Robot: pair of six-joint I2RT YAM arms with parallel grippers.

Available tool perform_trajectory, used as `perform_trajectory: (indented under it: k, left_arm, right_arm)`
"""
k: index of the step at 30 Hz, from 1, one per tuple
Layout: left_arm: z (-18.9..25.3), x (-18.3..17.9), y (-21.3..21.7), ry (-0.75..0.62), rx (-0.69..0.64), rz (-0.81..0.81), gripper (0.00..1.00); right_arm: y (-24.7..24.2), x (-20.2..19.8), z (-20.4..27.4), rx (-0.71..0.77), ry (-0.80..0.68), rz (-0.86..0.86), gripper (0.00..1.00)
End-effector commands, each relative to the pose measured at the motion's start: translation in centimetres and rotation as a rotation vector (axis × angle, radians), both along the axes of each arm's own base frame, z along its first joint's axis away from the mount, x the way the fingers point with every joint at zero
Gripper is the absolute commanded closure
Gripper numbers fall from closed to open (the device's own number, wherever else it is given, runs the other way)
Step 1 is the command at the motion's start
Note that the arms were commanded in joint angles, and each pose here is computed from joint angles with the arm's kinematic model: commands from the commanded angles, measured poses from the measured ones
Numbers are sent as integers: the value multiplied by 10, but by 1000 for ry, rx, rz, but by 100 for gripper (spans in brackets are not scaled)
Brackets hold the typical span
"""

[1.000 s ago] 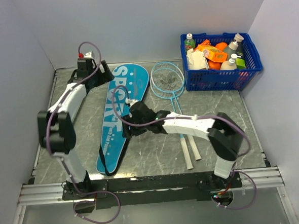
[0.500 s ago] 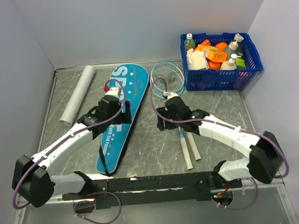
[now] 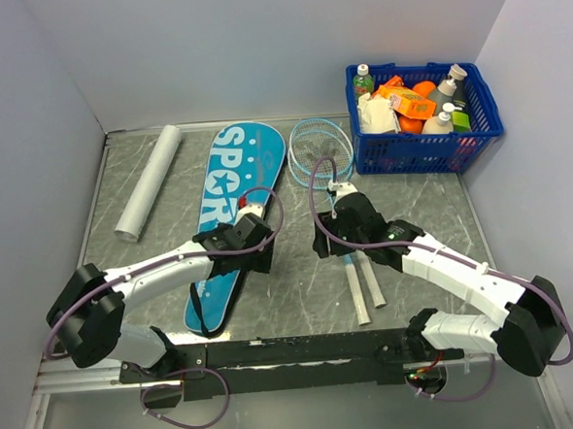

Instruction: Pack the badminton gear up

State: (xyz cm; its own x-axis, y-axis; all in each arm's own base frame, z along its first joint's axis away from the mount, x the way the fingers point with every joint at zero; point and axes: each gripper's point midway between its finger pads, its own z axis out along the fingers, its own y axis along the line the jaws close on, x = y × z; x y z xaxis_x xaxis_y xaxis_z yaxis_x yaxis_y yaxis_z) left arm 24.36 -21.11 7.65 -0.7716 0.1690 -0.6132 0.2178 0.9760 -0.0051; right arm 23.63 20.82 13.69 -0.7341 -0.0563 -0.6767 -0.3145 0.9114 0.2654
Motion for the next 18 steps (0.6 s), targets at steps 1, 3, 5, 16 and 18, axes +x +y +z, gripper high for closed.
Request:
perform_trajectory:
  k: [1, 3, 5, 16, 18]
  left_arm:
    - [-8, 0, 8, -14, 20, 62, 3]
    - [-13, 0, 13, -13, 39, 79, 2]
    - [-17, 0, 17, -16, 61, 95, 1]
    - [-38, -5, 30, 7, 117, 117, 18]
    - [-38, -5, 31, 6, 114, 120, 24]
  right_arm:
    - [3, -1, -5, 17, 0, 22, 32]
    - [4, -1, -8, 18, 2, 22, 32]
    - [6, -1, -11, 21, 12, 29, 32]
    - [11, 0, -19, 31, 32, 28, 33]
    - [14, -2, -20, 40, 45, 43, 33]
